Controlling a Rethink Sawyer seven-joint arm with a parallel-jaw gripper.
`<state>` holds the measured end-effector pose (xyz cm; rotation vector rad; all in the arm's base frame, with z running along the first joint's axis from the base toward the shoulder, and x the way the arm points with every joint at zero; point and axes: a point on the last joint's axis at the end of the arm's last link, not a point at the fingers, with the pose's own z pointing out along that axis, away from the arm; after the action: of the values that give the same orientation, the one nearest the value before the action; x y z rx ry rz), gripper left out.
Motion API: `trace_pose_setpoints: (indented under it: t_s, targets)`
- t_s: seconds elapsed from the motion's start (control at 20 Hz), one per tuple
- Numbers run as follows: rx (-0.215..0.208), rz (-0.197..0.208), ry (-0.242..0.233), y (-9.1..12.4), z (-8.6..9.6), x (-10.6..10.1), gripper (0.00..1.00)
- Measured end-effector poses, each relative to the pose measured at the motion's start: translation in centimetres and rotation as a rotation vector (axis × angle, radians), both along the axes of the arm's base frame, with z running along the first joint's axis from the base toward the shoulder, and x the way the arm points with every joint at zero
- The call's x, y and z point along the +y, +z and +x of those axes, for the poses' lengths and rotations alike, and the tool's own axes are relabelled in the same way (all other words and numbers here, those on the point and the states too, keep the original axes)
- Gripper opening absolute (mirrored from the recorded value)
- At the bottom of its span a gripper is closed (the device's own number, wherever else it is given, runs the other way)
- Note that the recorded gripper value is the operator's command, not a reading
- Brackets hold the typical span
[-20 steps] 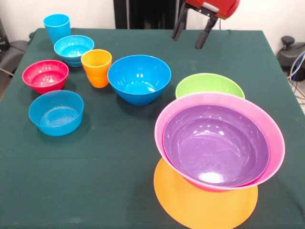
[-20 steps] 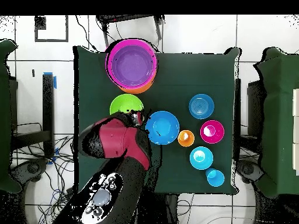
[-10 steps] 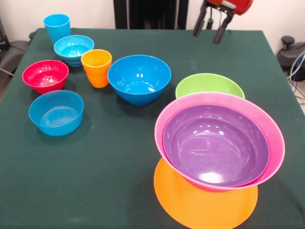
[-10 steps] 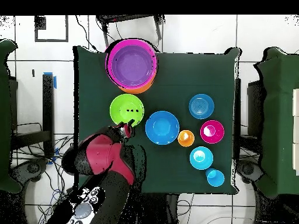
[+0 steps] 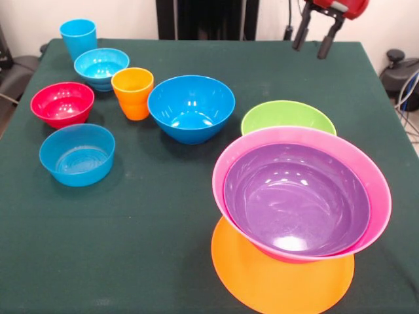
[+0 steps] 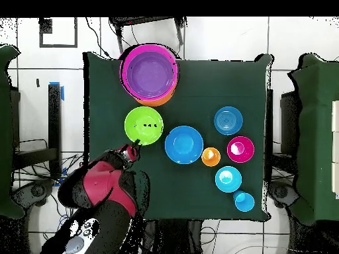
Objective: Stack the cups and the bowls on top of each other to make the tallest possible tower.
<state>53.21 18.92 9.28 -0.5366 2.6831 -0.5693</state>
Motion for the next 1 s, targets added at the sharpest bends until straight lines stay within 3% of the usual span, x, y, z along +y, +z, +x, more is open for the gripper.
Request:
trace_pose_setpoints:
  t_s: [0.15,0.65,1.0]
  targets:
    - [0.012,-0.010,0.020,-1.1,-0.7,0.6,1.00]
    - [0.032,-0.034,0.040,-4.2,-1.6,0.0,1.00]
    - [0.043,-0.041,0.038,-4.9,-1.9,-0.4,1.00]
